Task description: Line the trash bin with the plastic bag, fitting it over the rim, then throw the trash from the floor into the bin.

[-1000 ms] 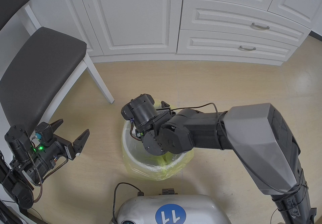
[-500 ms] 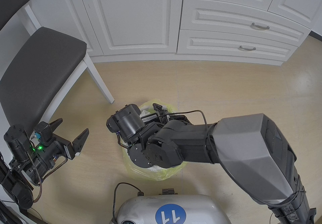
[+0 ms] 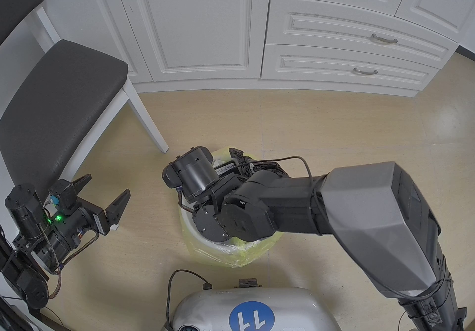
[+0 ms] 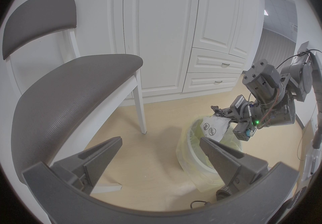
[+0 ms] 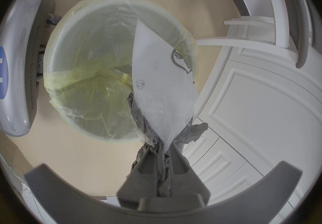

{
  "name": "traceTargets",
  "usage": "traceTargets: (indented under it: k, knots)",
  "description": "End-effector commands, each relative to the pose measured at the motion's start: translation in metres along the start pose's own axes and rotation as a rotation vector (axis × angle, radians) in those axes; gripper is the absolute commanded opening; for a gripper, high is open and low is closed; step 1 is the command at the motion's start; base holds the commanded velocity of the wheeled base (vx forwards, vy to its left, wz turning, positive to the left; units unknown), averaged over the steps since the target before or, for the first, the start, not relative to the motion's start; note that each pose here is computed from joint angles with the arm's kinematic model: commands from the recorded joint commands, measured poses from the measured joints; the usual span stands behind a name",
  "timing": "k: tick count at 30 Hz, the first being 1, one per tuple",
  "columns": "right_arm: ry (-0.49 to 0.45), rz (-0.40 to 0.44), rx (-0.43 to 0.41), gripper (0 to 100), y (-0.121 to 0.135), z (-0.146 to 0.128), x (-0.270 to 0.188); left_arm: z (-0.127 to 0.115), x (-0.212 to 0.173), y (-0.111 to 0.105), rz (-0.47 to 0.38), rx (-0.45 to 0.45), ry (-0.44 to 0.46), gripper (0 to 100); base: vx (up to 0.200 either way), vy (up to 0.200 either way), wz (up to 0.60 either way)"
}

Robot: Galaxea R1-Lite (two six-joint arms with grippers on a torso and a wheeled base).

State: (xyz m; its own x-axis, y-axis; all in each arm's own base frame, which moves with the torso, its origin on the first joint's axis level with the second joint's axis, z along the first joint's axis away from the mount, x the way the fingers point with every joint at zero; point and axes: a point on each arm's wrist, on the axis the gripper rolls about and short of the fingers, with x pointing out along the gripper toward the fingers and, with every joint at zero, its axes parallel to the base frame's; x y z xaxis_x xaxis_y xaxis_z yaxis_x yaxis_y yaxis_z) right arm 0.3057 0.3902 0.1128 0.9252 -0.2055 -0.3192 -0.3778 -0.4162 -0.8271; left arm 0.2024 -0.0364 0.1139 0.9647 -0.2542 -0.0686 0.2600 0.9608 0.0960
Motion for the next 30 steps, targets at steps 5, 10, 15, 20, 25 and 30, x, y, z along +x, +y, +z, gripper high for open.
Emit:
traceTargets:
  k: [5, 10, 15, 20, 25, 30]
  knots:
    - [-0.009, -0.007, 0.018, 0, -0.007, -0.006, -0.004, 0.0, 0.0, 0.001, 0.003, 0.0, 0.0, 100, 0.0, 0.0, 0.0]
    - [-0.011, 0.003, 0.012, 0, -0.003, -0.01, -0.005, 0.0, 0.0, 0.001, 0.003, 0.0, -0.001, 100, 0.0, 0.0, 0.0]
    - [-0.036, 0.011, 0.006, 0, -0.002, -0.013, -0.007, 0.0, 0.0, 0.001, 0.003, 0.0, -0.001, 100, 0.0, 0.0, 0.0]
    - [-0.045, 0.02, -0.005, 0, 0.0, -0.017, -0.008, 0.0, 0.0, 0.001, 0.003, 0.0, -0.001, 100, 0.0, 0.0, 0.0]
    - [-0.038, 0.028, -0.009, 100, 0.001, -0.023, -0.007, 0.0, 0.0, 0.001, 0.003, 0.0, 0.0, 100, 0.0, 0.0, 0.0]
    - [-0.036, 0.029, -0.01, 100, 0.001, -0.024, -0.007, 0.0, 0.0, 0.001, 0.003, 0.0, -0.001, 100, 0.0, 0.0, 0.0]
